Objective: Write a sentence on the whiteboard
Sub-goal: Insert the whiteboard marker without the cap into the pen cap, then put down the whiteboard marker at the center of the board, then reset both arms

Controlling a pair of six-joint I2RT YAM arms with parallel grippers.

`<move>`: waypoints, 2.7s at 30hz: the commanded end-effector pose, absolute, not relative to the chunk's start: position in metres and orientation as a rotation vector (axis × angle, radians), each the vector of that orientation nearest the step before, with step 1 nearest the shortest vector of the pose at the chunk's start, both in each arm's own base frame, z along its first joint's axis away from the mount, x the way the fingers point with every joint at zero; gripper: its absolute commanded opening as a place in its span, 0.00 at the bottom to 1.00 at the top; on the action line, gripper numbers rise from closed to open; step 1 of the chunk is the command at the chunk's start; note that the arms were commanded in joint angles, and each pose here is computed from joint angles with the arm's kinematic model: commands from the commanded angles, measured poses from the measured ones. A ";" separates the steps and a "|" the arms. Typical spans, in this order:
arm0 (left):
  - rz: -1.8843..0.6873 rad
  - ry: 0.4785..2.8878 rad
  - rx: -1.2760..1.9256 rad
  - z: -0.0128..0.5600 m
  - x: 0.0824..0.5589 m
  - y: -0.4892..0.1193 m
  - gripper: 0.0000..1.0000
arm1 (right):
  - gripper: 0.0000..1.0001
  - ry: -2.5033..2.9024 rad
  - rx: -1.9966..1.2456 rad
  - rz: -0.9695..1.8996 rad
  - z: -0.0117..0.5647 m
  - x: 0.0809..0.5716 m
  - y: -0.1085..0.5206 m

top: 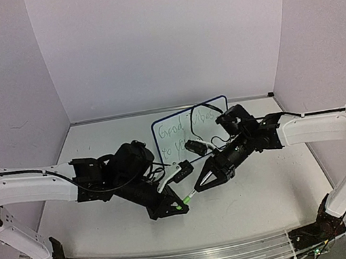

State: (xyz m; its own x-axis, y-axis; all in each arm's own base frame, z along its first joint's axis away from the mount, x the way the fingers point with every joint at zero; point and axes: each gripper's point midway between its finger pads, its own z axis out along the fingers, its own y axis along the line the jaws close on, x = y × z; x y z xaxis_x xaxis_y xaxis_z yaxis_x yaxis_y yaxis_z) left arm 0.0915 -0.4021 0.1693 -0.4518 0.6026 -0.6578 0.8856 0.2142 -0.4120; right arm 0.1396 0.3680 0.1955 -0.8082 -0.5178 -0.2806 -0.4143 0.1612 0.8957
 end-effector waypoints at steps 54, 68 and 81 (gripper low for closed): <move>-0.463 2.413 0.171 0.126 0.288 -0.204 0.89 | 0.58 -3.290 -0.122 -1.123 0.064 0.350 0.140; -0.391 2.356 -0.185 0.122 0.358 -0.104 0.92 | 0.98 -3.572 -0.380 -0.612 0.080 0.387 0.047; -0.007 1.942 -0.377 0.217 0.381 -0.006 1.00 | 0.98 -4.072 -0.563 -0.238 0.186 0.385 -0.022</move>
